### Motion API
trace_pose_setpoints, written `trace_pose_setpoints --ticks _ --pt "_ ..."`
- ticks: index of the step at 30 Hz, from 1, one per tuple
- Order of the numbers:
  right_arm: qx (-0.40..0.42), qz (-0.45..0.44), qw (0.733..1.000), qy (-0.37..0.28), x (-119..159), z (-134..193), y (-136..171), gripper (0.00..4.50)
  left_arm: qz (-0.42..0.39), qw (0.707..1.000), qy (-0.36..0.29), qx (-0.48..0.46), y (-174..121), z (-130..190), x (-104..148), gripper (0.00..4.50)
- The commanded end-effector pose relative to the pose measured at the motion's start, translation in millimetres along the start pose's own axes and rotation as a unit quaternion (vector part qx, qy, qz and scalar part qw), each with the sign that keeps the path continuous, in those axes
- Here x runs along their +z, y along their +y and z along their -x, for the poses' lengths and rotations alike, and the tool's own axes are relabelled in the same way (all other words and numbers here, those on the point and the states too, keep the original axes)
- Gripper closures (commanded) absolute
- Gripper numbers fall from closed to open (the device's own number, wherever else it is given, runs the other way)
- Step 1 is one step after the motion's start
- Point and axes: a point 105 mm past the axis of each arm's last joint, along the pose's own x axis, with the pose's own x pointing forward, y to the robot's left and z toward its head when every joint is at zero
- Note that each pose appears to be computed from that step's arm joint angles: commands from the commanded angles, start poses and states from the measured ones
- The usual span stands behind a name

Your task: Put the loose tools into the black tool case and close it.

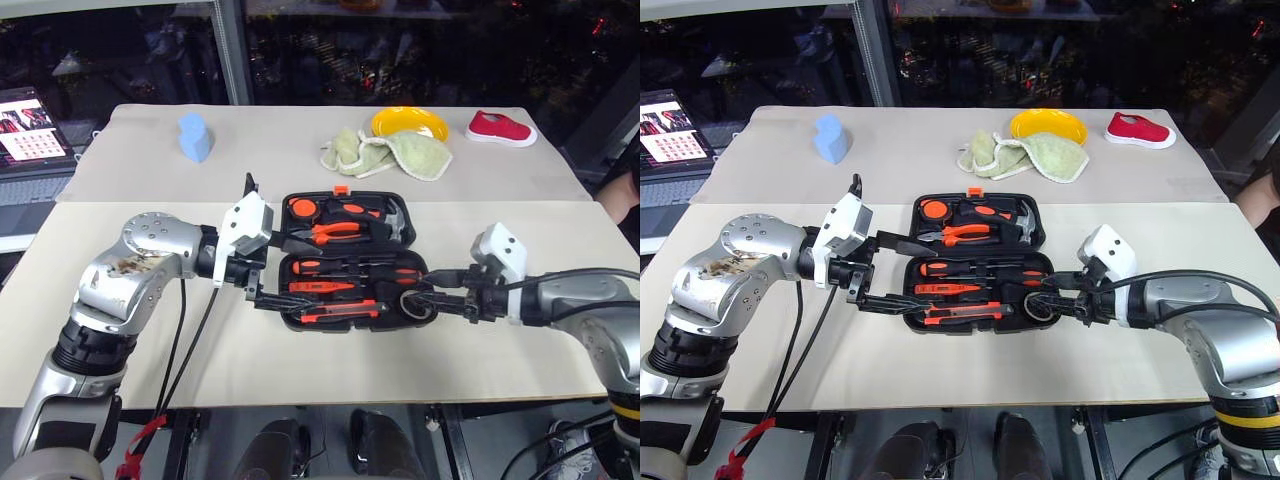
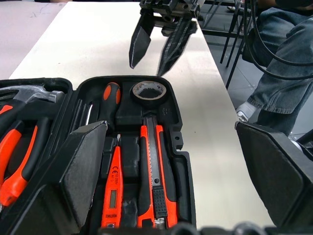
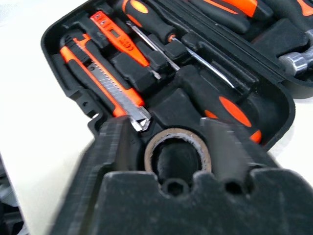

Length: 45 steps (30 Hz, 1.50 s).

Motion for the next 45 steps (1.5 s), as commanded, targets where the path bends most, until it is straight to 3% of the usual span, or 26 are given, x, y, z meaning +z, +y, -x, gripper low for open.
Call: trace_pose_setpoints --ticks 1,4,11,16,19,22,29,32,40,41,42,45 --pt "-0.003 0.027 1.000 -0.003 3 -6 -1 3.54 -0.027 1.000 -0.005 -0.002 0 1 10 0.00" --pt "-0.003 0.027 1.000 0.010 -7 -15 -4 4.48 -0.028 1.000 -0.003 -0.002 1 2 11 0.00" --pt "-0.026 0.033 0.997 0.064 -37 -21 -14 4.48 -0.028 1.000 -0.001 0.001 2 3 11 0.00" --pt "-0.019 0.024 0.999 -0.033 4 -8 -8 4.48 -0.012 1.000 0.006 0.022 7 9 3 0.00" --pt "-0.034 0.000 0.996 -0.078 23 16 -11 4.48 0.012 0.998 0.020 0.063 15 22 -13 0.00" --pt "-0.069 -0.036 0.992 -0.096 25 43 -23 4.48 0.050 0.990 0.041 0.129 30 38 -36 0.00" --pt "-0.185 -0.055 0.980 -0.052 -11 57 -63 4.48 0.099 0.961 0.083 0.245 59 46 -77 0.00" --pt "-0.219 -0.057 0.973 -0.041 -25 45 -81 4.50 0.115 0.953 0.089 0.265 66 40 -92 0.72" --pt "-0.187 -0.015 0.982 -0.017 -36 13 -81 4.50 0.124 0.954 0.097 0.255 64 20 -108 3.65" --pt "-0.183 -0.013 0.983 -0.015 -37 10 -81 4.50 0.123 0.953 0.102 0.257 65 19 -110 3.81" --pt "-0.181 -0.012 0.983 -0.016 -38 8 -81 4.50 0.123 0.952 0.105 0.261 66 19 -111 4.34" --pt "-0.179 -0.012 0.984 -0.021 -36 2 -83 4.50 0.127 0.946 0.110 0.277 69 23 -114 4.44"
